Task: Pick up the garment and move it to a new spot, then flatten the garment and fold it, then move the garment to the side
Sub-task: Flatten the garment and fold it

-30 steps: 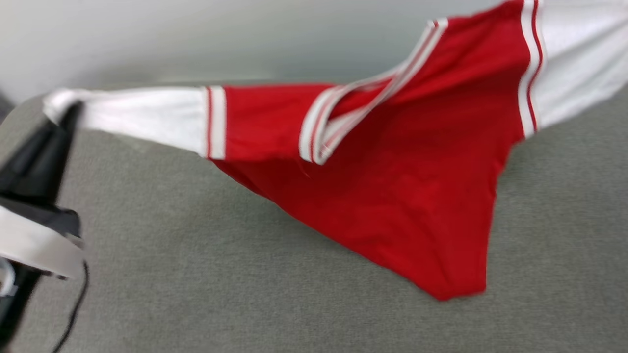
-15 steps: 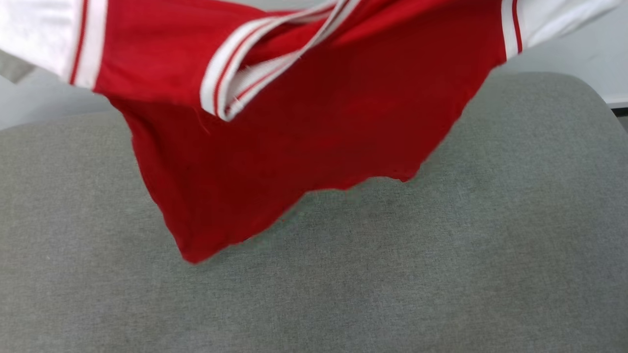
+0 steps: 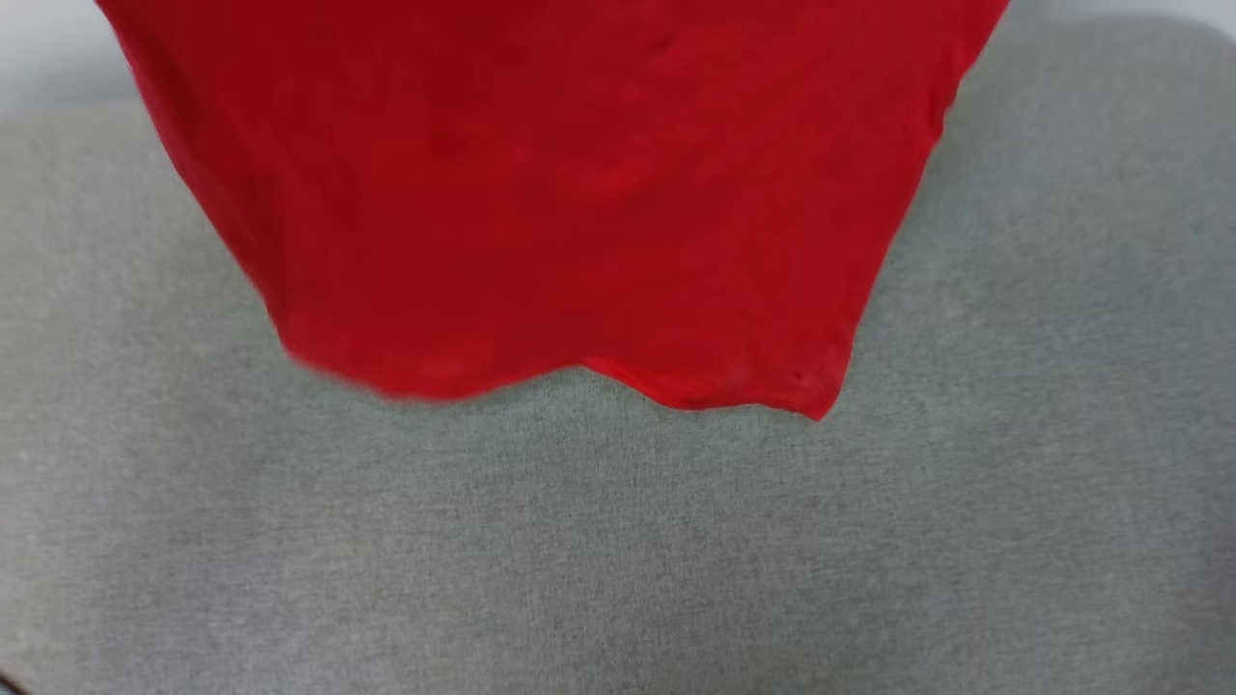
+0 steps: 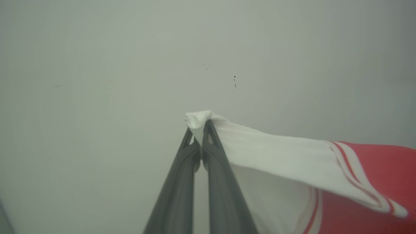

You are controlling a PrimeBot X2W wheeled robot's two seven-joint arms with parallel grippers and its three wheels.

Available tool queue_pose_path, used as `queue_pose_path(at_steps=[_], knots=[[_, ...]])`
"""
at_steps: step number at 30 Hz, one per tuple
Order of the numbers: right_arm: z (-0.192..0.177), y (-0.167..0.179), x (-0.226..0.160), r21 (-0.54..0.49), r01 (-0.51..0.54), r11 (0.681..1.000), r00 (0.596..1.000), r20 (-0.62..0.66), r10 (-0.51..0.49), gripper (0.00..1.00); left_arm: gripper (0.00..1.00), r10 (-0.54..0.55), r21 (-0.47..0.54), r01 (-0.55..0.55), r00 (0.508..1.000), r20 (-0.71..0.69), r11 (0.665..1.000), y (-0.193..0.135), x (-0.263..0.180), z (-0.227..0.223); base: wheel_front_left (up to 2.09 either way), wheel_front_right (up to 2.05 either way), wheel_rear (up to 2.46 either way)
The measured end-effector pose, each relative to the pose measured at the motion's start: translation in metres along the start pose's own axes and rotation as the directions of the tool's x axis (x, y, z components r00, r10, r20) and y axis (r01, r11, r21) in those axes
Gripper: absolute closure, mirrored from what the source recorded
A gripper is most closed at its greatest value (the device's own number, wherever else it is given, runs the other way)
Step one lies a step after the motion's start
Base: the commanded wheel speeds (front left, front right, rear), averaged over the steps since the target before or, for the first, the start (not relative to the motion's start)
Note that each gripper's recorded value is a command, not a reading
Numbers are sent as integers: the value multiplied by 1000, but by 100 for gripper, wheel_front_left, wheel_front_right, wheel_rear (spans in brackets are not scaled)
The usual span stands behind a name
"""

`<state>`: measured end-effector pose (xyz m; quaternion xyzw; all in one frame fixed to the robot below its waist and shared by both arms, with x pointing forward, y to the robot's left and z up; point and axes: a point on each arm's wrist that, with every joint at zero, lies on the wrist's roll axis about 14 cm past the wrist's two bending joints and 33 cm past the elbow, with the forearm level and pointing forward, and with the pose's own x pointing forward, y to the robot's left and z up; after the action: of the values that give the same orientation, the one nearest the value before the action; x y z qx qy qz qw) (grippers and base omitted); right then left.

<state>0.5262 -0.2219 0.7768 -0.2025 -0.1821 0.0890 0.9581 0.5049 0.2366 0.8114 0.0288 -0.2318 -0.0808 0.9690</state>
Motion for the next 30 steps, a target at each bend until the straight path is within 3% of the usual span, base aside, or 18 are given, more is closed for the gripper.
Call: queue_pose_path(at_steps=[8, 18, 24, 30], knots=[[-43, 0, 66, -39, 12, 999, 1000, 7, -11, 100, 100, 36, -33, -36, 999, -6, 999, 15, 74, -57, 0, 0, 0], [-90, -5, 144, -99, 73, 992, 997, 23, -71, 100, 100, 128, -157, -116, 989, 69, 981, 32, 137, -114, 0, 0, 0], [-148, 36, 167, -36, 36, 999, 999, 8, -35, 100, 100, 123, -148, -119, 992, 15, 982, 32, 136, -171, 0, 0, 0], [-223, 93, 141, 24, -72, 997, 988, -132, 75, 100, 100, 94, -148, -121, 980, -176, 982, 18, 89, -256, 0, 0, 0]])
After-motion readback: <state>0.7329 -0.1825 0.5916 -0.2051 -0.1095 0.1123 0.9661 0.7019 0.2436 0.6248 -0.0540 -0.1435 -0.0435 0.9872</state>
